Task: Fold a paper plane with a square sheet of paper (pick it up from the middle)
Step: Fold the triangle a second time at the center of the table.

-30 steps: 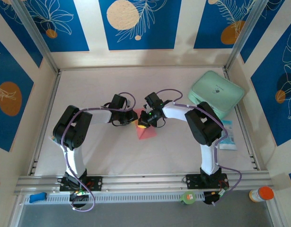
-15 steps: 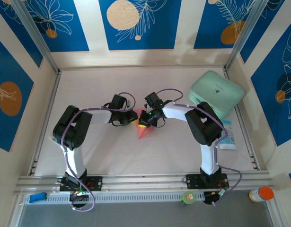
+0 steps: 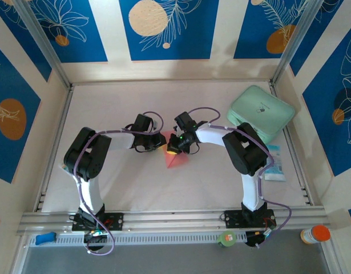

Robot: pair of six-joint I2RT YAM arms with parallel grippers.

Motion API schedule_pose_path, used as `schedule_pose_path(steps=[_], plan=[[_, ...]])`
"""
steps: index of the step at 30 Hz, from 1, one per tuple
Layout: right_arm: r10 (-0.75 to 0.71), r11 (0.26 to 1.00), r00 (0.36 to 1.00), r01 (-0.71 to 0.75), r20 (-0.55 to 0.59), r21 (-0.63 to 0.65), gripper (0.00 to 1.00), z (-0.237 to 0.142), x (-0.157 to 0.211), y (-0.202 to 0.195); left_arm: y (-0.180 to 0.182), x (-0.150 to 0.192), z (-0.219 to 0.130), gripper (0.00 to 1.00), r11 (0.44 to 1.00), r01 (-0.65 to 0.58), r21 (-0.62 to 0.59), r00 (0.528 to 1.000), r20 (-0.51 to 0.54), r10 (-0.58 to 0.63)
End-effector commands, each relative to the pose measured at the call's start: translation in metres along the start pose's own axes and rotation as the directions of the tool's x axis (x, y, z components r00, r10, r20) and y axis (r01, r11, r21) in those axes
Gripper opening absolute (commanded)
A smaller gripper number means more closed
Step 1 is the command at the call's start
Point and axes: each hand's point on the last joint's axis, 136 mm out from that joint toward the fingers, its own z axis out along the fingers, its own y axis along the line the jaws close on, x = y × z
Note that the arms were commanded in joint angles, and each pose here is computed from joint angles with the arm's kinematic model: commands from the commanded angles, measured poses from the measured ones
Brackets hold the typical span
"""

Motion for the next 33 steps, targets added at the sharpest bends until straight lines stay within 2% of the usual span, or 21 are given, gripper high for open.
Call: schedule_pose_path(steps=[1, 21, 28, 33], plan=[[0.001, 1.0, 0.999, 0.0, -0.05, 0.018, 0.0, 0.008, 0.01, -0.006, 0.01, 0.006, 0.0, 0.16, 1.0, 0.022, -0.016, 0.999, -0.023, -0.022], [0.003, 1.0, 0.999, -0.003, -0.045, -0.008, 0.0, 0.01, 0.007, -0.004, 0.011, 0.007, 0.001, 0.16, 0.999, 0.028, -0.018, 0.999, -0.025, -0.029], [0.022, 1.0, 0.998, -0.021, -0.058, 0.022, 0.0, 0.014, 0.01, -0.013, 0.006, 0.004, -0.003, 0.16, 1.0, 0.025, -0.01, 1.0, -0.018, -0.026], [0.043, 0.999, 0.997, -0.04, -0.069, 0.034, 0.0, 0.016, 0.012, -0.018, -0.011, -0.006, -0.014, 0.22, 1.0, 0.013, 0.015, 1.0, -0.006, -0.013]])
